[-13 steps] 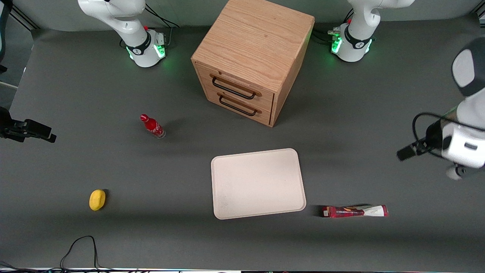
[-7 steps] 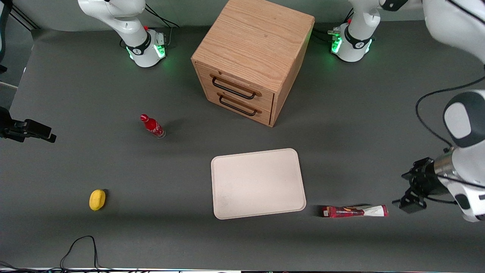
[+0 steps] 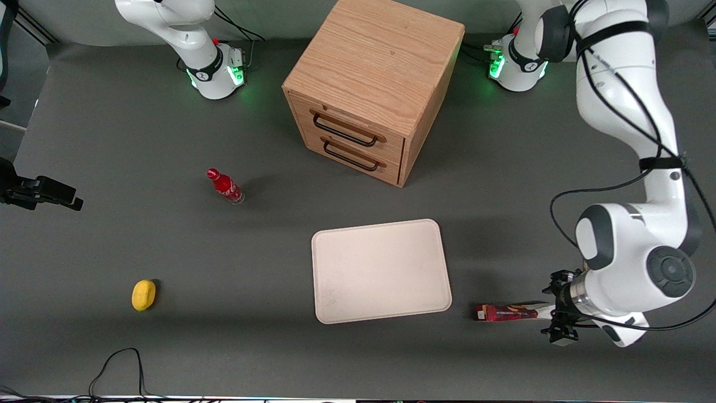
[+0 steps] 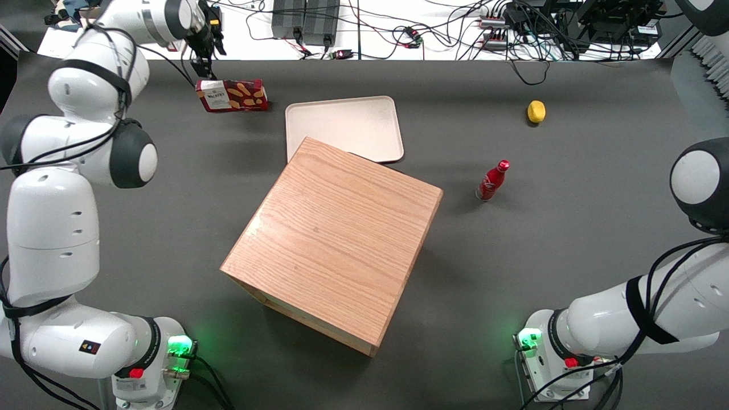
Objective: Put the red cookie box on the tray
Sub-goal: 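Move the left gripper down over the red-and-white cookie box, then close the left gripper on the tartan end of the cookie box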
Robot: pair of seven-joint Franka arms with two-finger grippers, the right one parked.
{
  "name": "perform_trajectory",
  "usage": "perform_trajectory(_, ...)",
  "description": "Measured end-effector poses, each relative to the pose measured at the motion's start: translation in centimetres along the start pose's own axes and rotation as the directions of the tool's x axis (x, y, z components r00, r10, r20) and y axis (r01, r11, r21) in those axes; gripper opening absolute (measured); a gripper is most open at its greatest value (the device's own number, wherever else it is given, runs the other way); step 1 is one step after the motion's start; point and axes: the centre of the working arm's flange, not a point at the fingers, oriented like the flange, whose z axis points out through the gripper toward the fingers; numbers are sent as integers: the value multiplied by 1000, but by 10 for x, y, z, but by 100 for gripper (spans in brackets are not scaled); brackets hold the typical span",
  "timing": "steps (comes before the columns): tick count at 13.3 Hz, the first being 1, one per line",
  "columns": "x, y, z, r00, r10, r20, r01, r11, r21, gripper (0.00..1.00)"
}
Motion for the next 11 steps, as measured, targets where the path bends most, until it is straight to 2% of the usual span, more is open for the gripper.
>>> perform_trajectory(1, 4, -1, 13, 1000, -10, -7, 10, 1000, -1, 100)
perform_trajectory(4, 16, -5, 40, 999, -31, -29, 30, 999, -40, 100)
perform_trajectory(6, 19, -10, 55, 999, -37, -32, 36, 999, -30, 100)
perform_trajectory(8, 18, -12, 64, 999, -48, -22, 47, 999, -21, 97)
perform_trajectory(9, 17, -12, 67, 998, -63, -1, 63, 998, -25, 97)
perform_trajectory(10, 16, -12, 67, 997, -78, 21, 79, 996, -31, 90)
perform_trajectory(11, 16, -12, 68, 995, -93, 39, 94, 995, -39, 76)
